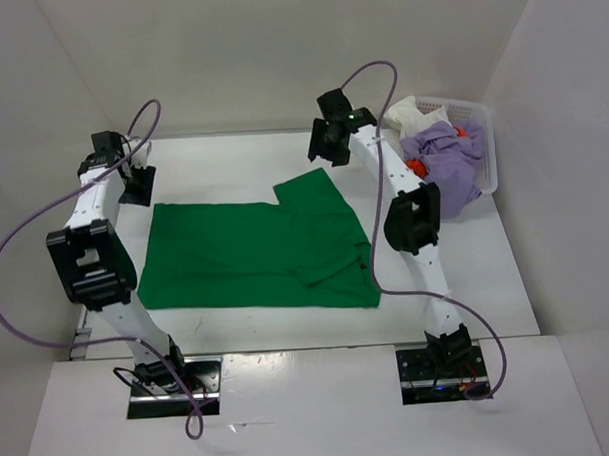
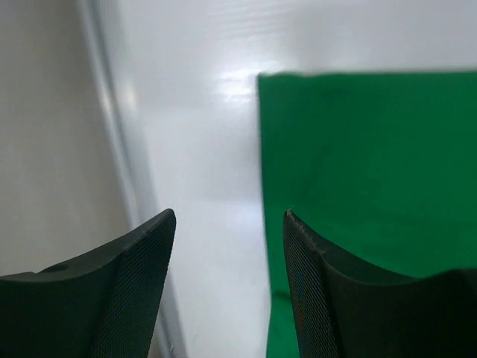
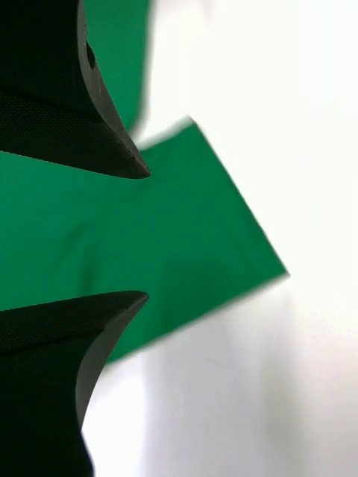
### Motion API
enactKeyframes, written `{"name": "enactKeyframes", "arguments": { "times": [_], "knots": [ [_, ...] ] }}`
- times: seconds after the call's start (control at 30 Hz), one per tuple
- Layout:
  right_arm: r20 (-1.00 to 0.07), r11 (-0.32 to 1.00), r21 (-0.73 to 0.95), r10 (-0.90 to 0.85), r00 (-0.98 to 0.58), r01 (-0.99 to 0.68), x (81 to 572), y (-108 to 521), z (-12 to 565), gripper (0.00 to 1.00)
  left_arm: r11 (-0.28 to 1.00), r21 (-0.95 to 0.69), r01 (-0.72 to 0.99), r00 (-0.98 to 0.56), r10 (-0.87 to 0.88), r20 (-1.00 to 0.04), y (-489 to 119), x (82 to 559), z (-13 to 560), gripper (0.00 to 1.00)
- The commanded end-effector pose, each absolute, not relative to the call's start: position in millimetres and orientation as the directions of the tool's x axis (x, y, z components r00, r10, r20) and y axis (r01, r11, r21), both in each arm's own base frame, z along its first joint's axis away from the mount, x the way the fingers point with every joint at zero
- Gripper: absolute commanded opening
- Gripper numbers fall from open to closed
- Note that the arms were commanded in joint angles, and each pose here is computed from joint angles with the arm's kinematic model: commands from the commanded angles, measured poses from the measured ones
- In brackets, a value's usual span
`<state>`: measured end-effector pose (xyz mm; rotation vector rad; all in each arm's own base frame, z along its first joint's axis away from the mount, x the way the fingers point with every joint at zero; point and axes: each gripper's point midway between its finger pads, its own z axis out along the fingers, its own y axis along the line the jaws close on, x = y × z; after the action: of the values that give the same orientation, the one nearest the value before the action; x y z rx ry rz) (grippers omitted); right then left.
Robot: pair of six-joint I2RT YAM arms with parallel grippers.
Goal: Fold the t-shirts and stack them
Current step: Grap the side of the flattened tshirt furthest away from the robot with both arms
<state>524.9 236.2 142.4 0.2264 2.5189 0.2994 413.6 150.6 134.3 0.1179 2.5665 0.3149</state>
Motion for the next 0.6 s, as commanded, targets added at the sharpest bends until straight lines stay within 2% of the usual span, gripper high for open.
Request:
{"name": "enactKeyframes", "arguments": {
  "times": [0.0, 0.1, 0.27, 0.43, 0.5, 0.57],
  "knots": [
    [-0.511, 0.965, 0.249, 0.199, -0.837, 0.078, 558, 225, 91, 0.67, 0.997, 0.076, 0.0, -0.825, 0.043, -0.564, 135, 450, 110, 0.67],
    [-0.598, 0.963, 0.261, 0.212, -0.773, 0.062, 586, 229, 101, 0.67, 0.999, 0.037, -0.004, -0.823, 0.018, -0.568, 133, 465, 83, 0.67],
    [-0.622, 0.951, 0.307, 0.231, -0.748, 0.039, 605, 257, 70, 0.67, 0.999, 0.035, -0.038, -0.82, -0.012, -0.572, 133, 486, 64, 0.68],
    [-0.59, 0.965, 0.26, 0.193, -0.784, 0.042, 596, 270, 21, 0.67, 0.998, 0.017, -0.058, -0.851, -0.041, -0.523, 134, 485, 33, 0.68],
    [-0.561, 0.974, 0.224, 0.164, -0.811, 0.041, 585, 269, 6, 0.6, 0.998, 0.011, -0.058, -0.863, -0.045, -0.503, 133, 482, 24, 0.68],
    [-0.546, 0.981, 0.185, 0.148, -0.824, 0.053, 577, 267, -2, 0.6, 0.998, 0.011, -0.058, -0.863, -0.045, -0.502, 133, 482, 24, 0.68]
  ]
}}
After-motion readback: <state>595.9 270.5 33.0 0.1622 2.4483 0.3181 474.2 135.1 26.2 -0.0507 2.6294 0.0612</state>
